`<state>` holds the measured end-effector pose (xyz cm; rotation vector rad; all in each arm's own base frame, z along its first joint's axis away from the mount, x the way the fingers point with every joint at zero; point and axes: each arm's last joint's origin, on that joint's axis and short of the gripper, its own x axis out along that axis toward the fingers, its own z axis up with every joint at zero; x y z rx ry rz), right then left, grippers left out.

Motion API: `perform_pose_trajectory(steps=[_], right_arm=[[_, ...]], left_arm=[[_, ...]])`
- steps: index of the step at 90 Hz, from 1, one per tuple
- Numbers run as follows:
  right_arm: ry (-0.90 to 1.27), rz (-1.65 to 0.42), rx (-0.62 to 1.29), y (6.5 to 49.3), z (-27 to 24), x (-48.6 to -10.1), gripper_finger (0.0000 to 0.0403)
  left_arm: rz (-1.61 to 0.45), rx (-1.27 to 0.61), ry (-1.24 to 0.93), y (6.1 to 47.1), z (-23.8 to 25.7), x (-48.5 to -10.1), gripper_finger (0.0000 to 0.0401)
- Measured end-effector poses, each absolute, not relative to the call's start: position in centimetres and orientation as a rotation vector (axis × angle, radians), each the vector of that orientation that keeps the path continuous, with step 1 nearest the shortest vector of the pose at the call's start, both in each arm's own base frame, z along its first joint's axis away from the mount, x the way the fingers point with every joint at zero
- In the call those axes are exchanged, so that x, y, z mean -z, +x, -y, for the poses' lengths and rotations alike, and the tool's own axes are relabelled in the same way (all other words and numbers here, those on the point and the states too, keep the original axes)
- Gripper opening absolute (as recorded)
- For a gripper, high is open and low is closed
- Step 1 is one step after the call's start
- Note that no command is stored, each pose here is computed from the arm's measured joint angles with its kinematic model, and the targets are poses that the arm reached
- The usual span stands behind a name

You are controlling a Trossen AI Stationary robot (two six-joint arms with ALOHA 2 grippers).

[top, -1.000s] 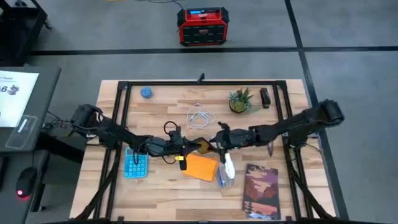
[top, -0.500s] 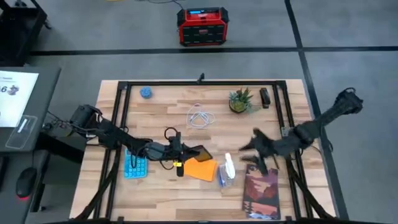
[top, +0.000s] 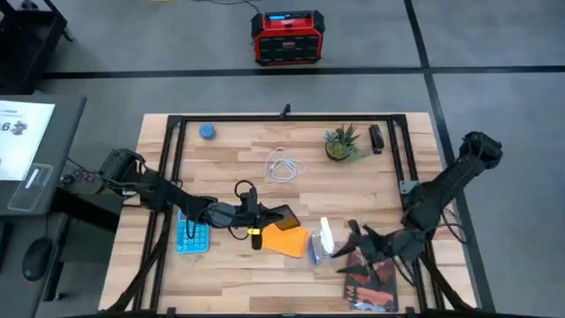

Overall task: Apply microfiber cloth
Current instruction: Spray the black cellphone

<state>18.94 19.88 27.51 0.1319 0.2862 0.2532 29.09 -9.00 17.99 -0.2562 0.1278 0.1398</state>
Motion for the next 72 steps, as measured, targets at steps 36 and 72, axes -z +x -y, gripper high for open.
perform_pose_trajectory(steps=[36, 72], right_arm=[[-0.172, -0.245, 0.193, 19.7, -24.1, -27.3, 0.0186], [-0.168, -0.161, 0.497, 23.5, -24.9, -25.1, 0.0266]], left_arm=[[-0.159, -0.131, -0.281, 28.9, 9.5, -17.7, 0.0010], [-0.158, -0.130, -0.285, 28.9, 9.5, -17.7, 0.0010]])
